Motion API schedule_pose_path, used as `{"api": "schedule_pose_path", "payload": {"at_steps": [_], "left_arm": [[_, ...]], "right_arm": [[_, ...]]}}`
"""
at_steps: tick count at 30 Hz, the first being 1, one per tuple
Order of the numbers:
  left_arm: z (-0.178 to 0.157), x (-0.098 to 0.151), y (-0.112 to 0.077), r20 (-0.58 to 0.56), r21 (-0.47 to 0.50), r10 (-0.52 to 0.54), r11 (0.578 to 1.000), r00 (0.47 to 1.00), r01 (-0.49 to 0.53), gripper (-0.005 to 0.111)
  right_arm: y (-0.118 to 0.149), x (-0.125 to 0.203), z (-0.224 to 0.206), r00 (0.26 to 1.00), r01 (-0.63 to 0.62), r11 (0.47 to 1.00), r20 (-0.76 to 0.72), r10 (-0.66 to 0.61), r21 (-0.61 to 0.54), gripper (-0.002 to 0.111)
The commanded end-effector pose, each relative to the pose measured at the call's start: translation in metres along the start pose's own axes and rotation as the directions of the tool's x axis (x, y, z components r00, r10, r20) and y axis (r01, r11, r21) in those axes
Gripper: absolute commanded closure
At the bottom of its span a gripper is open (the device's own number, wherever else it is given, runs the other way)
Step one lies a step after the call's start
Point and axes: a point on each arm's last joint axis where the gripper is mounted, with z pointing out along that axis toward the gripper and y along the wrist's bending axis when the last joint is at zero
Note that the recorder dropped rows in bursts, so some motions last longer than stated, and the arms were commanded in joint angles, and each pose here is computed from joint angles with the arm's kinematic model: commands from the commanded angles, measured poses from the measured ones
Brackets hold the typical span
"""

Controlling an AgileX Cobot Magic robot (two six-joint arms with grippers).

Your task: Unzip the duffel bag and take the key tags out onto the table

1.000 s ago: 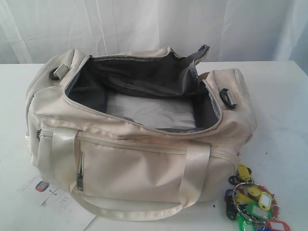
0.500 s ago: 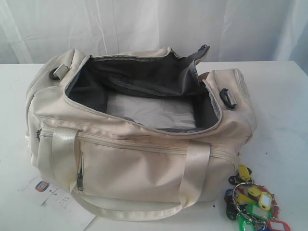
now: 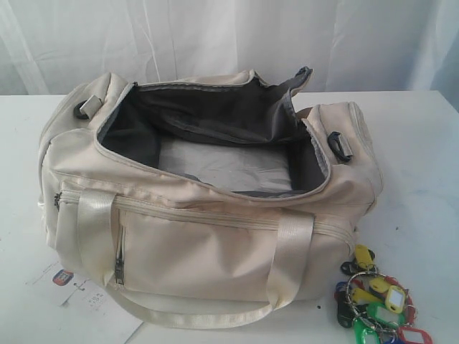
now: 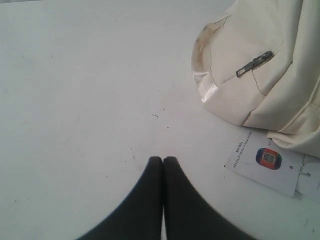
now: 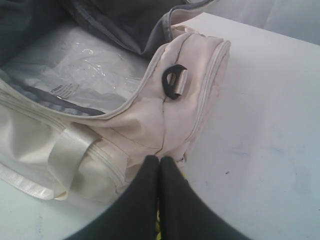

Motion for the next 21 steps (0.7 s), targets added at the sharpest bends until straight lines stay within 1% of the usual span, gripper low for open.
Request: {"api": "schedule_pose_path", "payload": {"at_steps": [1, 8, 14, 21], "left_arm": [[0.0003, 0.0015, -0.0010, 0.000, 0.012, 0.031, 0.999, 1.000, -0.031, 0.107], [0.0003, 0.0015, -0.0010, 0.000, 0.012, 0.031, 0.999, 1.000, -0.031, 0.107], [0.0002, 0.0014, -0.0036, 0.005, 0.060, 0.054, 0.997, 0.999, -0.054, 0.107], [0.0002, 0.0014, -0.0038, 0.005, 0.065, 0.056, 0.996, 0.998, -0.056, 0.107]], "right_arm": [[-0.0005, 0.0005, 0.0000, 1.000, -0.005, 1.000, 0.008, 0.005, 0.005, 0.108], [-0.0005, 0.0005, 0.0000, 1.000, -0.005, 1.000, 0.008, 0.005, 0.005, 0.108], [-0.0005, 0.0005, 0.0000, 1.000, -0.005, 1.000, 0.008, 0.005, 0.005, 0.108], [-0.0005, 0.0005, 0.0000, 1.000, -0.005, 1.000, 0.008, 0.005, 0.005, 0.108]]}}
